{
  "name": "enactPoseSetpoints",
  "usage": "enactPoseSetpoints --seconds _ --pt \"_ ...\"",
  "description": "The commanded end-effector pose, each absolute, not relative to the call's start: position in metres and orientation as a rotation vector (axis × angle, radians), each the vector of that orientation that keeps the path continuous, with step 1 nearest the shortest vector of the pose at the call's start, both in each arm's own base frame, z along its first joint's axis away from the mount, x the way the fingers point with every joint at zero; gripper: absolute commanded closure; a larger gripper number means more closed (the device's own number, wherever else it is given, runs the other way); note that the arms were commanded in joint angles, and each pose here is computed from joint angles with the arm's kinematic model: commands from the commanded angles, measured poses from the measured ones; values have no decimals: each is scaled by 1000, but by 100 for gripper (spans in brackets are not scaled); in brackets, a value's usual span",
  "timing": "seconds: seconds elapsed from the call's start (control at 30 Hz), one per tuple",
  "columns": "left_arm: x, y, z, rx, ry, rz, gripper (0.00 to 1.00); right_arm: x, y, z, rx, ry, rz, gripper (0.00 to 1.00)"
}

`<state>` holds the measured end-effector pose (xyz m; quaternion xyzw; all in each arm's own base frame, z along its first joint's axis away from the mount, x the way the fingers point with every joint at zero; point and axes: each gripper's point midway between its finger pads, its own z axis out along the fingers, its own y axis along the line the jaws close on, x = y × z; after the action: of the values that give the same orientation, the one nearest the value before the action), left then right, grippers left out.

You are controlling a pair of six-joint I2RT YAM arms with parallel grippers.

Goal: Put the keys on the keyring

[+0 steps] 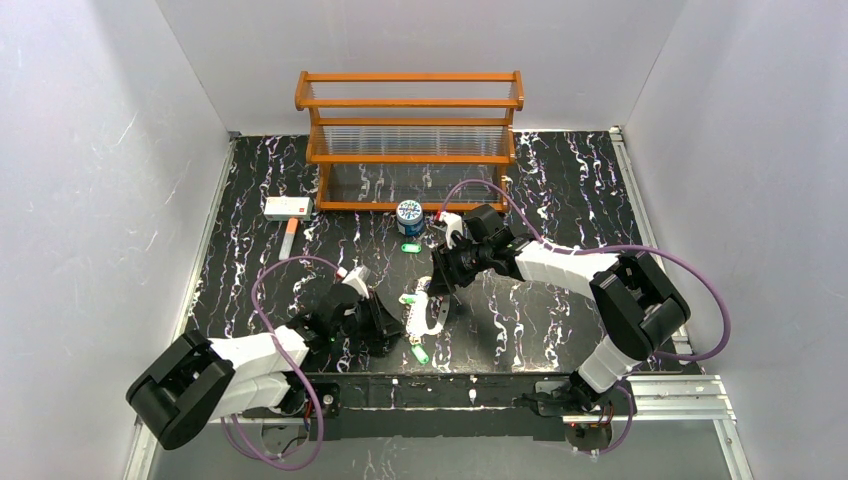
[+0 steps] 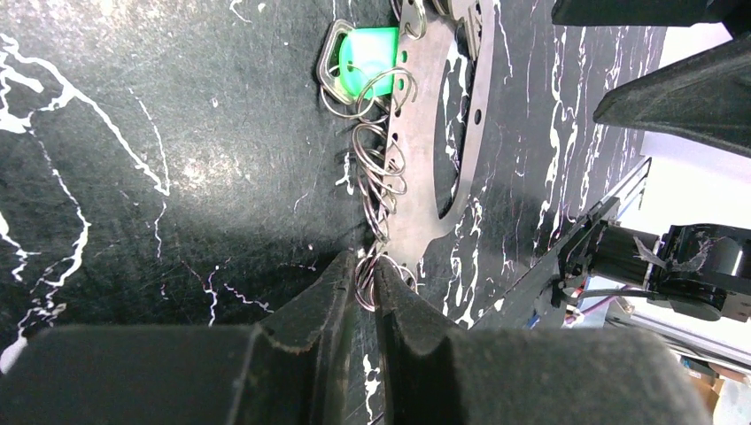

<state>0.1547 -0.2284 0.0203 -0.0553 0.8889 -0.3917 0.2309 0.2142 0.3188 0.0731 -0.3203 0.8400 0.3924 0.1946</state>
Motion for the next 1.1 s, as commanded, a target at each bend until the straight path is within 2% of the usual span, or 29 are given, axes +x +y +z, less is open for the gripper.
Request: enactPoseSetpoints --seconds 0.0,0.23,0.37,0.47,0.67,1.07 --pt "152 -232 21 -134 2440 -1109 88 219 327 85 -924 2291 1130 39" --pt "152 -241 26 -73 2426 -1144 92 221 327 91 -931 2267 1128 39" --pt "152 -244 27 -36 2430 -1150 100 222 327 93 -940 2261 1121 38" --pt "154 -248 35 4 2406 -1159 100 221 327 99 -949 2236 1124 36" --pt "168 -251 62 133 2321 -1106 100 220 328 125 -968 2101 1144 22" --pt "181 -250 89 415 2216 -972 100 198 332 146 -1079 1954 1278 20"
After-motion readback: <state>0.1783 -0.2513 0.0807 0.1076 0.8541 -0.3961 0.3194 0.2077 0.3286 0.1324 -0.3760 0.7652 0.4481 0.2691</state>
